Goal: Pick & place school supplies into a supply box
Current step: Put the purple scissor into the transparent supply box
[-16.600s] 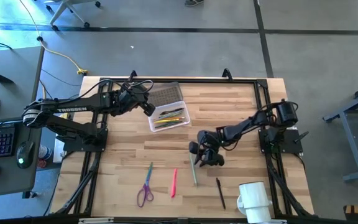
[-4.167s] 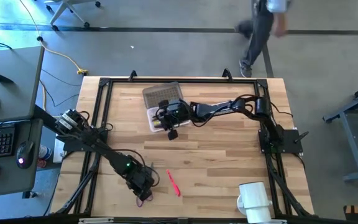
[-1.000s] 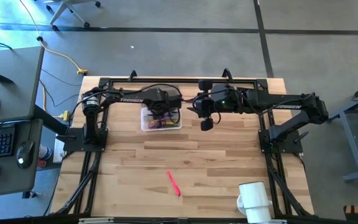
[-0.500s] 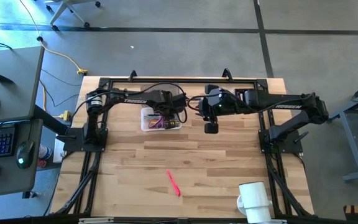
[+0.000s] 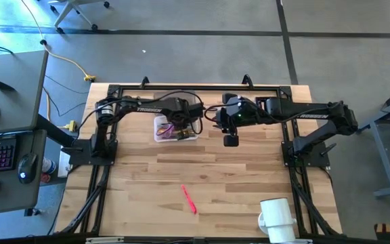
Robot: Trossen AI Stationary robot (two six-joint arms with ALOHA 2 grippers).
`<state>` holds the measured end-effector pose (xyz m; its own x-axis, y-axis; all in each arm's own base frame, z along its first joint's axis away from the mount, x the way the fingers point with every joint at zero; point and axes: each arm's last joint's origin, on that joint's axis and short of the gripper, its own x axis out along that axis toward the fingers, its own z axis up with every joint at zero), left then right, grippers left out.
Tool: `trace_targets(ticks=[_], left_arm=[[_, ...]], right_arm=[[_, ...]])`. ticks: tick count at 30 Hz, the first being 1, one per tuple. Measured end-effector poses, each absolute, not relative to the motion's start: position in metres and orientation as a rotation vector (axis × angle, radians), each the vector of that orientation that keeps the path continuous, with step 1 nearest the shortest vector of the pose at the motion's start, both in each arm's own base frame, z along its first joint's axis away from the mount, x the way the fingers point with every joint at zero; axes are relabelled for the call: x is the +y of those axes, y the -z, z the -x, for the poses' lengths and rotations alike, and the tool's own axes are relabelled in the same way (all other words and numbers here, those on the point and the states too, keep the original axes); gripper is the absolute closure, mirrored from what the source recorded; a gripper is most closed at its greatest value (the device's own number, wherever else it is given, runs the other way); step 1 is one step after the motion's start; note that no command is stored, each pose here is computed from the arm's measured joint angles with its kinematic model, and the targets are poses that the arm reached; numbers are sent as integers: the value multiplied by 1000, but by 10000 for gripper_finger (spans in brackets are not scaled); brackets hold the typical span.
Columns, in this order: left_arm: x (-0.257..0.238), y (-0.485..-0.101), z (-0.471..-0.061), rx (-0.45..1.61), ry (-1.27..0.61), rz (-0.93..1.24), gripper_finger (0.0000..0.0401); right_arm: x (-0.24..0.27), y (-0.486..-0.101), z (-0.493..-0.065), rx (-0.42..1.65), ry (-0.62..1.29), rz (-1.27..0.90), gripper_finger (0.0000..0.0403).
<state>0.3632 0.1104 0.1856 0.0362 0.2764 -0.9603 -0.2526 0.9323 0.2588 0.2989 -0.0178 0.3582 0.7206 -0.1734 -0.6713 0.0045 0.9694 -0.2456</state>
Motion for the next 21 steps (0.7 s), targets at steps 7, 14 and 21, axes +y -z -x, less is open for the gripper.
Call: trace_targets(ticks=[7, 14, 21], left_arm=[[105, -184, -358, 1534, -305, 68, 291], [111, -186, -361, 1498, -477, -37, 291], [114, -187, -364, 1449, -583, -67, 291]], right_arm=[[-18, -357, -298, 781, 97, 235, 297], [-18, -356, -297, 788, 97, 236, 297], [-17, -356, -297, 785, 73, 226, 297]])
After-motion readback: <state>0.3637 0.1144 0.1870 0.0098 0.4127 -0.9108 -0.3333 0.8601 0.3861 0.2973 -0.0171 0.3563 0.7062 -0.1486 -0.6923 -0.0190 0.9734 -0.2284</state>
